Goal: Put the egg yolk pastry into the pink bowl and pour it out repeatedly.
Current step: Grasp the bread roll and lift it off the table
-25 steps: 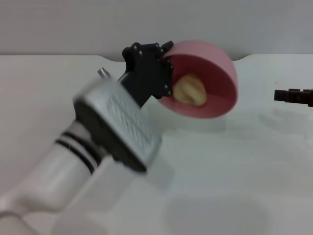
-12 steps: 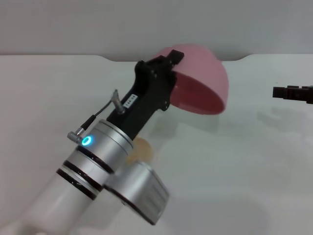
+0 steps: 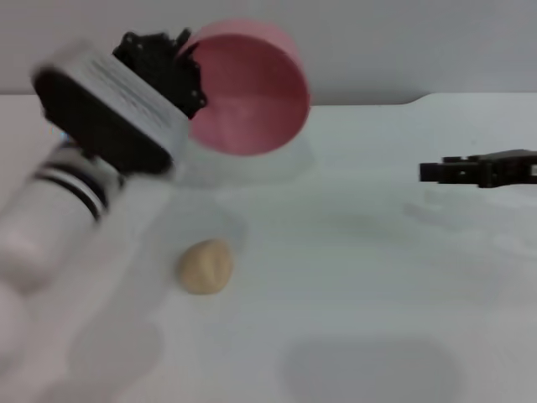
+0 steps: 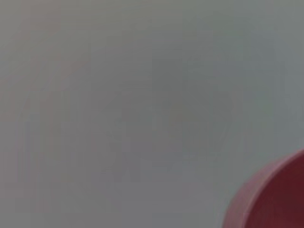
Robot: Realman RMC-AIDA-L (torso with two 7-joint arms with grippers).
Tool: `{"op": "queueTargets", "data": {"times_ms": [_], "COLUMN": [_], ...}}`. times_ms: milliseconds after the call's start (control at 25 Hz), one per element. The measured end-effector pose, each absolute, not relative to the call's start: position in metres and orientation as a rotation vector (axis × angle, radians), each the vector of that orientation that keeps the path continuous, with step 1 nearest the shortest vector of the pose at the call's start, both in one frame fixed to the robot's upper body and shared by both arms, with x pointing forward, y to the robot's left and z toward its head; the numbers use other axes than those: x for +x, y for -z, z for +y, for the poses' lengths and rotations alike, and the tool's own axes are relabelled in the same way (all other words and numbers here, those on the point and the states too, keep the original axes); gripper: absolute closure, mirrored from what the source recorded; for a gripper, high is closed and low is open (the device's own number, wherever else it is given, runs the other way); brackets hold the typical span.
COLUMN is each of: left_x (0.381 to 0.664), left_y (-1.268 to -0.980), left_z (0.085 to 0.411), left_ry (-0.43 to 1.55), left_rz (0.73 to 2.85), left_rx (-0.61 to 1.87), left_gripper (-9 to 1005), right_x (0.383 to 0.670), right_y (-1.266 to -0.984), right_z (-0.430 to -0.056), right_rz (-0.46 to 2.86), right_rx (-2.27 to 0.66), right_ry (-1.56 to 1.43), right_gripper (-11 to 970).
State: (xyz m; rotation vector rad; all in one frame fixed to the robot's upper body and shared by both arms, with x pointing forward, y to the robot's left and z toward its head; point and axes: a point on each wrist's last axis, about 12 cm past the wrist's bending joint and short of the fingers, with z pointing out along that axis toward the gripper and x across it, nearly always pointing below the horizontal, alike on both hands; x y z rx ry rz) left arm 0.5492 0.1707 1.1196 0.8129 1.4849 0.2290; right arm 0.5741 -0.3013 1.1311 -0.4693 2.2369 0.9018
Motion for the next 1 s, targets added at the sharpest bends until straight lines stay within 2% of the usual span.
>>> {"op": "queueTargets", "data": {"times_ms": [120,240,280,360,480,760,1000], "left_x": [0.566,0.583,0.583,0.586,0.583,0.558,0.537], "left_y": [-1.126,-1.139,-1.139,-1.146,-1.154,-1.177,-1.190], "left_z": [0.193,0.232,0.232,0.254,0.282,0.330,0.349], "left_ry": [0.039,0.356,0.356,0.441,0.469,0.399,0.326], "left_rz": [1.698,1.947,1.947,2.047,2.131,2.321,2.428], "left_rx": [0.786,0.671,0.671,0.594,0.481,0.291,0.221], "left_gripper": [998,997,997,997,997,998,997], "right_x": [0.581,0.591,0.591,0.596,0.602,0.609,0.609], "right_y": [-1.131,-1.131,-1.131,-1.129,-1.125,-1.110,-1.102], "right_z": [-0.286,-0.260,-0.260,-0.245,-0.222,-0.169,-0.130], "right_rz": [2.236,2.238,2.238,2.247,2.270,2.294,2.215], "right_rx": [-0.539,-0.645,-0.645,-0.705,-0.805,-1.004,-1.077], "right_ry": [-0.928,-0.964,-0.964,-0.972,-0.950,-0.859,-0.823], "right_gripper": [390,392,392,394,395,399,403]}}
